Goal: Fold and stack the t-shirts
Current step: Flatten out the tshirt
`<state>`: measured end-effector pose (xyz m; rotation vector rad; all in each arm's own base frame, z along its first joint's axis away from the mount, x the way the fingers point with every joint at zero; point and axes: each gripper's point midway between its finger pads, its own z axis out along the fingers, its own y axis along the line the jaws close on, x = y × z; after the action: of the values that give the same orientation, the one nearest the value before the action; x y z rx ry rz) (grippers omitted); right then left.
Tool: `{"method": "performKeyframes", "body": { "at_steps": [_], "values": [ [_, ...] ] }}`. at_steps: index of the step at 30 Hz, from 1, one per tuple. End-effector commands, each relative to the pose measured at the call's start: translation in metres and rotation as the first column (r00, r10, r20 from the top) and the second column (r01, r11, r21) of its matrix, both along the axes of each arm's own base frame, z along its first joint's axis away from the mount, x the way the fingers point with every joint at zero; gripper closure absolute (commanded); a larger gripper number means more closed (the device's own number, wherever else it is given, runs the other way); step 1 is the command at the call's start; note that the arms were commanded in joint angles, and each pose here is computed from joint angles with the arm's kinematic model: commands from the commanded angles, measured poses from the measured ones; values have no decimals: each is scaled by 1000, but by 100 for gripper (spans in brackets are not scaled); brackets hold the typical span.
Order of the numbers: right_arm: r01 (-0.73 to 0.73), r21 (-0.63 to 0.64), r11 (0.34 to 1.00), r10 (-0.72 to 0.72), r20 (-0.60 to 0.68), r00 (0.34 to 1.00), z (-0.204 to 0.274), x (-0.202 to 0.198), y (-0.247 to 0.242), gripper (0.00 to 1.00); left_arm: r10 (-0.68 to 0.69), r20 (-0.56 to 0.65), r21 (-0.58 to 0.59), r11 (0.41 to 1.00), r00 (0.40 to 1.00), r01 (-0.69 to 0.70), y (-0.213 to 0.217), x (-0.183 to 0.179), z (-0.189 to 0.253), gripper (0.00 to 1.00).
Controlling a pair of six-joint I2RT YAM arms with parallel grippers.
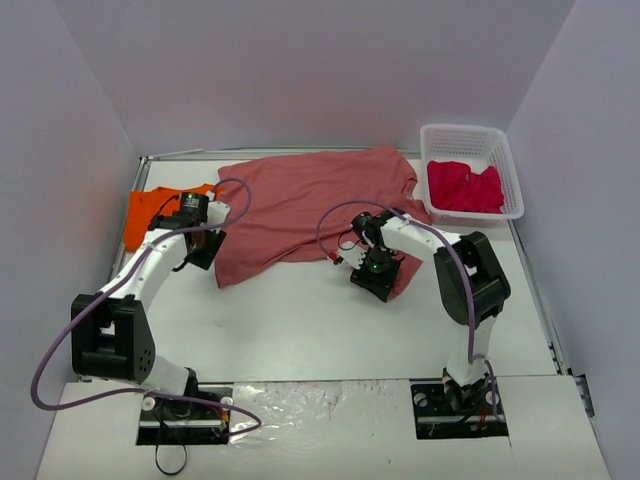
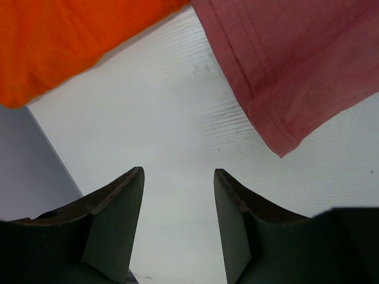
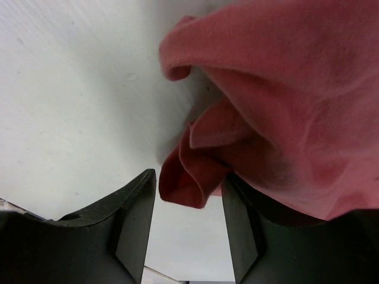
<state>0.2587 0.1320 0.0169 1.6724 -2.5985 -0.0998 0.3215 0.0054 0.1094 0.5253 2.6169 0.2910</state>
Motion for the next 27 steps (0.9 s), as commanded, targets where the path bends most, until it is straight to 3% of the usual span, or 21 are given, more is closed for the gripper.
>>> {"method": "performKeyframes", "body": {
  "at_steps": [1,4,6,7,8,9,27],
  "values": [
    [-1,-7,1000,1,-38,999,-3,-7,3,55,23,47,3,1000,999,-23,4,2,12,50],
    [10,-39,999,-11,-20,1000,-11,-6,-1,59,22,50,3,1000,999,-22,5,2,12,51],
    [11,-68,998,-12,-8,1000,-16,-5,-6,70,20,48,3,1000,999,-21,4,2,11,50],
    [10,-78,997,-11,-13,1000,-18,-7,-9,79,22,48,3,1000,999,-22,5,2,11,50],
    [11,-90,996,-11,-7,1000,-19,-7,-11,94,20,48,3,1000,999,-21,4,2,11,51],
    [10,-96,995,-11,-8,1000,-20,-8,-13,100,22,47,3,1000,999,-22,5,2,10,50],
    [-28,-50,998,32,81,996,68,-36,-33,100,16,57,-2,1000,998,-16,3,3,13,50]
  ]
}}
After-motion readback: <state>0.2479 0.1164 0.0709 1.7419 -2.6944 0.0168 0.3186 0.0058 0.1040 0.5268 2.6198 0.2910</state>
